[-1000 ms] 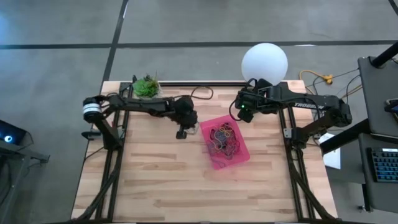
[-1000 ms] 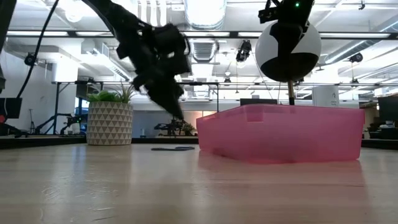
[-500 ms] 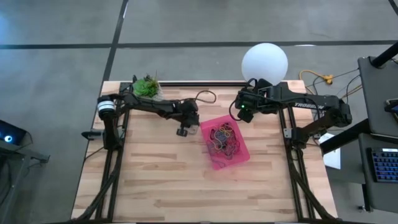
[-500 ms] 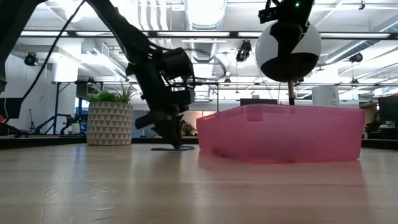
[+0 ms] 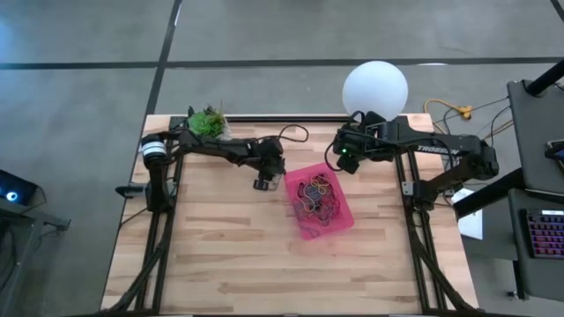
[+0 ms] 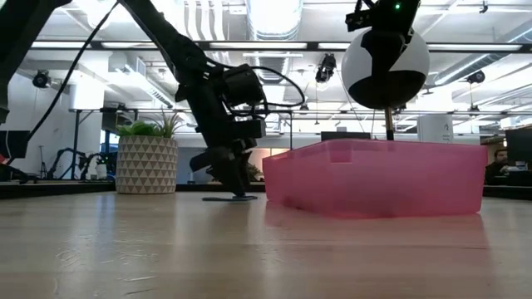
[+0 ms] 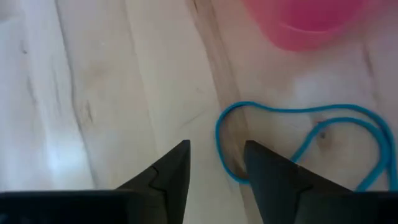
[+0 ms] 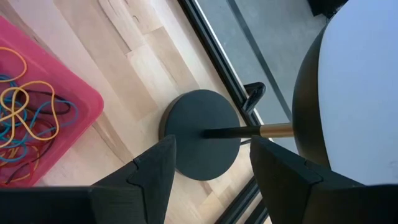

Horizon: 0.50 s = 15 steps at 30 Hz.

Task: Pick and place rubber bands into bin
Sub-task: Put the blue rubber band into the pink bin

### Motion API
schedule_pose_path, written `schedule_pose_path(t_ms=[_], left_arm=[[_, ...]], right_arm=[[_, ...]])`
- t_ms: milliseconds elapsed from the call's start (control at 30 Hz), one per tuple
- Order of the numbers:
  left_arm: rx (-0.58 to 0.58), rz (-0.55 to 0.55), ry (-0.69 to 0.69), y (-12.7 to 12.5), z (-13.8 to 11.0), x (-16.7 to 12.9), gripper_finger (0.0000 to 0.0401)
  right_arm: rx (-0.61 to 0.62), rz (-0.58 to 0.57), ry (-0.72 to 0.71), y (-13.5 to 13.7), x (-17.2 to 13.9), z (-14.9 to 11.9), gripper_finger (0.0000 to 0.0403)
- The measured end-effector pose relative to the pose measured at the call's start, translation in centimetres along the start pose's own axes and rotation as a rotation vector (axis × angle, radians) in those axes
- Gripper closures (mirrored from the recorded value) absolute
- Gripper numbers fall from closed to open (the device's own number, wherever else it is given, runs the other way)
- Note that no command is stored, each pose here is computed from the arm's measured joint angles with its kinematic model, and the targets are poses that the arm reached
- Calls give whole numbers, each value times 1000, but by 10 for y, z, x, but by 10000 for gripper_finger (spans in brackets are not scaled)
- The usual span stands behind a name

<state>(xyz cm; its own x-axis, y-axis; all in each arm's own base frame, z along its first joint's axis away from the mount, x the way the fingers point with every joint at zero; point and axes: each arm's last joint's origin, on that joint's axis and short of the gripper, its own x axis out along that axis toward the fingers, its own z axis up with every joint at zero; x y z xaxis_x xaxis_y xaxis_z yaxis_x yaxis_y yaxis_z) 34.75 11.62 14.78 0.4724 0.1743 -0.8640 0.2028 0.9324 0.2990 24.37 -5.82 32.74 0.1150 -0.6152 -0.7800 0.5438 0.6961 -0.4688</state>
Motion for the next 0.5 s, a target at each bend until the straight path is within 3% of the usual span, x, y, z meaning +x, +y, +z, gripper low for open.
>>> schedule_pose_path(t_ms=[233,500], left_arm=[[-15,-100,38,-5,-10,23,272],[-134,-220,56,1,-21,32,383]], right_arm=[[-1,-4,2,0,1,-1,209],[0,-5,3,1,1,-1,209]])
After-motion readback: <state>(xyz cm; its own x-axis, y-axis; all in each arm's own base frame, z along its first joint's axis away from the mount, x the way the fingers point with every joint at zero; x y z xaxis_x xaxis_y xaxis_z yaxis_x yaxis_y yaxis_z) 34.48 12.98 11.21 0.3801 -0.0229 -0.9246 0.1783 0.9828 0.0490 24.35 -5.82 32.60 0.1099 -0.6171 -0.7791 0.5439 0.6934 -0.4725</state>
